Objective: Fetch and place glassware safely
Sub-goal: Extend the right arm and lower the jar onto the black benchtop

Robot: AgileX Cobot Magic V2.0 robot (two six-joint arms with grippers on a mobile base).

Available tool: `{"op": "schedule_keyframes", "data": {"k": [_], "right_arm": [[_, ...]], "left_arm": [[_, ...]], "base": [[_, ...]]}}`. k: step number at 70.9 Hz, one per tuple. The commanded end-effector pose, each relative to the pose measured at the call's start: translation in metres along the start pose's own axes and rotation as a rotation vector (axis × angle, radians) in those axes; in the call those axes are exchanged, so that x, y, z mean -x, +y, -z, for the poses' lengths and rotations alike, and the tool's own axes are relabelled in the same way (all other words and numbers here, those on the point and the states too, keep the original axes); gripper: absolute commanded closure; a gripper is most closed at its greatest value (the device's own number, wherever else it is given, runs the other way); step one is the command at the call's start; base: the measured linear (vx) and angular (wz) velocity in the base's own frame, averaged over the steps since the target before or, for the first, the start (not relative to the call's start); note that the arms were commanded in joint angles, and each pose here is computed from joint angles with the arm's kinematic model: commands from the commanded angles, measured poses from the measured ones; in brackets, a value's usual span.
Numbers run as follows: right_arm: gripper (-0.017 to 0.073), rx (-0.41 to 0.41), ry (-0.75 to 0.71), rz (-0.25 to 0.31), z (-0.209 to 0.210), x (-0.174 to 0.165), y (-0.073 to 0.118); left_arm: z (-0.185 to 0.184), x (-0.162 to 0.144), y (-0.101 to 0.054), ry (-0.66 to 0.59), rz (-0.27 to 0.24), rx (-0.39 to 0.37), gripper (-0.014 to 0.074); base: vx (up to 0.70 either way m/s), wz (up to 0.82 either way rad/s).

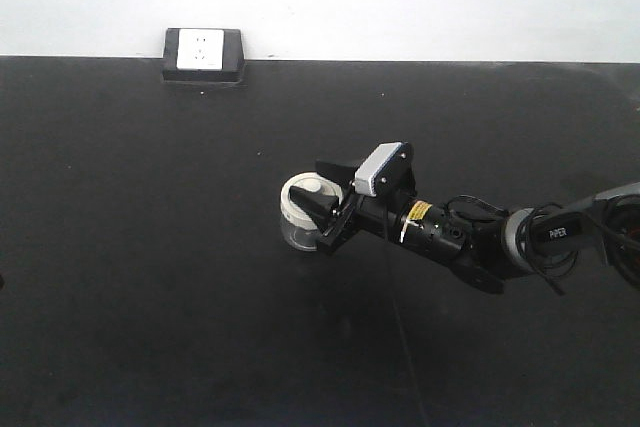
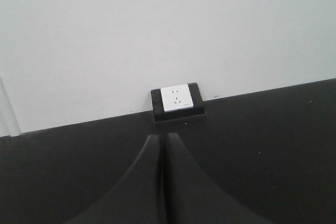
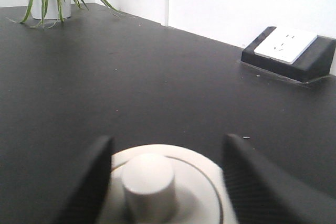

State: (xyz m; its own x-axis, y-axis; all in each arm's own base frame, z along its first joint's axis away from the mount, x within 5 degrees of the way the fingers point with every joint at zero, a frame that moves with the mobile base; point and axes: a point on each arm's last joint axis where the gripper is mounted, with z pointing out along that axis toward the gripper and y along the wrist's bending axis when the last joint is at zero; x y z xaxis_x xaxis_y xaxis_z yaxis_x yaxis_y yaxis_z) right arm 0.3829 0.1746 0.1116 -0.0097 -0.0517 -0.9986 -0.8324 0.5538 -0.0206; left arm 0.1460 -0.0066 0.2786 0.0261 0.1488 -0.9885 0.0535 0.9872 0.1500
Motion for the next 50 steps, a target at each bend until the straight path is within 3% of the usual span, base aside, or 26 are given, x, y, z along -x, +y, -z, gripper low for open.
{"op": "schedule_keyframes", "data": {"k": [1,12,31,50], "right_arm": [[-0.0055,-0.005,-0.103,0.048,0.000,0.029,-0.005],[-0.0150,-0.005,-0.103,0.048,0.000,0.029,-0.005],[-0.0114,-0.004,-0.115,0.058,0.001,0.036,-0.004],[-0.0060,-0.055,-0.093,0.092,0.007,0.076,-0.006]], "left_arm": [[0.000,0.017,0.002,-0.110,0.012,0.012,0.0601],[0.000,0.017,0.002,-0.110,0.012,0.012,0.0601],[0.000,0.017,0.002,-0.110,0.012,0.012,0.0601],[0.000,0.017,0.002,-0.110,0.012,0.012,0.0601]], "base": [[0.00,0.00],[0.00,0.00],[0.00,0.00],[0.00,0.00]]}}
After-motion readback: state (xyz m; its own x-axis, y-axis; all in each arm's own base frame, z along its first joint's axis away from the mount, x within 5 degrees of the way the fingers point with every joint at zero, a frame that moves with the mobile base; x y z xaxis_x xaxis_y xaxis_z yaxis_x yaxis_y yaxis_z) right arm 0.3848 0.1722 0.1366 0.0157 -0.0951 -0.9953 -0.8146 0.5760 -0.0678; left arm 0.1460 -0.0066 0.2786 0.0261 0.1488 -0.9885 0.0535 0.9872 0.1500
